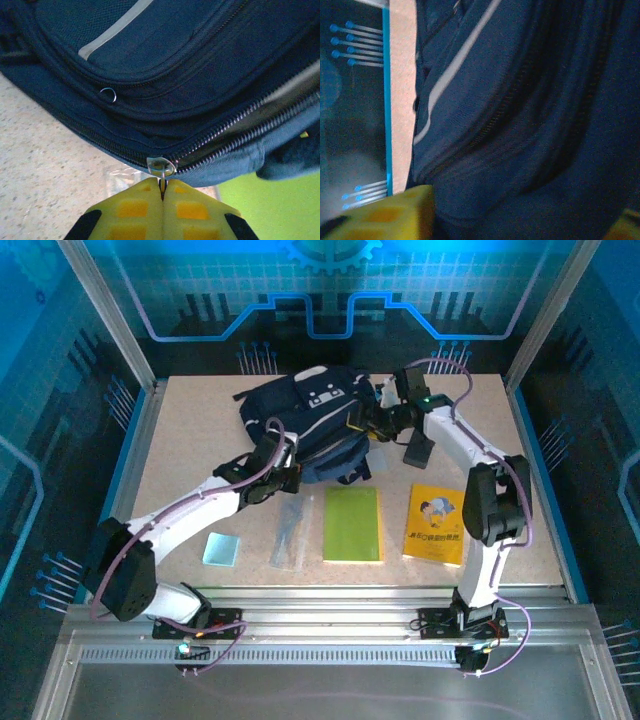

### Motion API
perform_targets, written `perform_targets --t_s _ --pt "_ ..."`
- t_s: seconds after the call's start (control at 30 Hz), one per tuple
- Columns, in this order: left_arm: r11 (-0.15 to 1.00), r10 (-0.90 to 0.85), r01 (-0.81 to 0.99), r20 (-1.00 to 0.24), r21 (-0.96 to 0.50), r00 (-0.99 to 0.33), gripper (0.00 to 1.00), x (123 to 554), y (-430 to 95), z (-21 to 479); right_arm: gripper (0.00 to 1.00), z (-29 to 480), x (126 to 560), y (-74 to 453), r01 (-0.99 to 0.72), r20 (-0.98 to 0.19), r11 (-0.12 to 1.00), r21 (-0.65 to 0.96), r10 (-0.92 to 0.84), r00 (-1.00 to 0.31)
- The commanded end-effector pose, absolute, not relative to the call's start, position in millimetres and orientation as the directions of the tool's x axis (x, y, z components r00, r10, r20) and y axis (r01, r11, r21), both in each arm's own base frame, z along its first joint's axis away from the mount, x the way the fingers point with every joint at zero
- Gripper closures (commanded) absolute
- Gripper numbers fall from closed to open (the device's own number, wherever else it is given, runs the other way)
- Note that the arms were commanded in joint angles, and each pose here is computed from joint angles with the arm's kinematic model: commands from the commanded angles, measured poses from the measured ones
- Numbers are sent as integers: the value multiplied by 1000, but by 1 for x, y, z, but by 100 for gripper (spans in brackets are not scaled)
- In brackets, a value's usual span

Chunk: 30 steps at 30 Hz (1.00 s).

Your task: Pack the student bag

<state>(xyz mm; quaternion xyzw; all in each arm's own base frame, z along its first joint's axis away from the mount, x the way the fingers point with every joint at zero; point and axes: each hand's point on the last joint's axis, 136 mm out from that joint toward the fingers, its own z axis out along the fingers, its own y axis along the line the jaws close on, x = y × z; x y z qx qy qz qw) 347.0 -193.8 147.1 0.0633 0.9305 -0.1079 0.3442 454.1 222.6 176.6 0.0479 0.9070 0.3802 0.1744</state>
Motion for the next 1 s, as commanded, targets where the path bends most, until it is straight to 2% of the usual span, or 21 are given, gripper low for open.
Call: perform_targets --t_s 0.0,0.07,0.3,0.5,0.8,0.87,0.9,0.93,0.97 --pt "955 7 209 -687 -212 -727 100 367 -219 159 26 181 478 205 6 -328 747 665 298 -896" --pt "943 9 236 -694 -232 -720 100 375 -235 163 20 180 472 196 36 -320 752 658 322 -891" --pt "904 35 316 -686 -289 -727 100 400 -284 162 17 166 419 158 124 -315 806 579 362 -877" --pt "880 46 359 -695 -312 -718 100 402 -306 164 17 158 377 167 180 -236 714 677 443 -865" --pt "859 48 387 -702 -334 -711 100 387 -316 176 19 120 384 221 270 -60 564 780 496 -866" --pt "861 49 384 -697 -333 -715 100 385 -314 173 24 106 391 223 298 -53 565 770 522 -851" --pt "860 50 385 -696 -335 -716 100 383 -314 171 32 98 395 221 311 -65 579 754 537 -841" --pt "861 52 385 -695 -332 -717 100 382 -312 168 46 92 397 218 322 -76 588 742 550 -831" --pt "866 60 381 -688 -324 -723 100 380 -309 161 65 85 399 212 338 -88 599 726 569 -818"
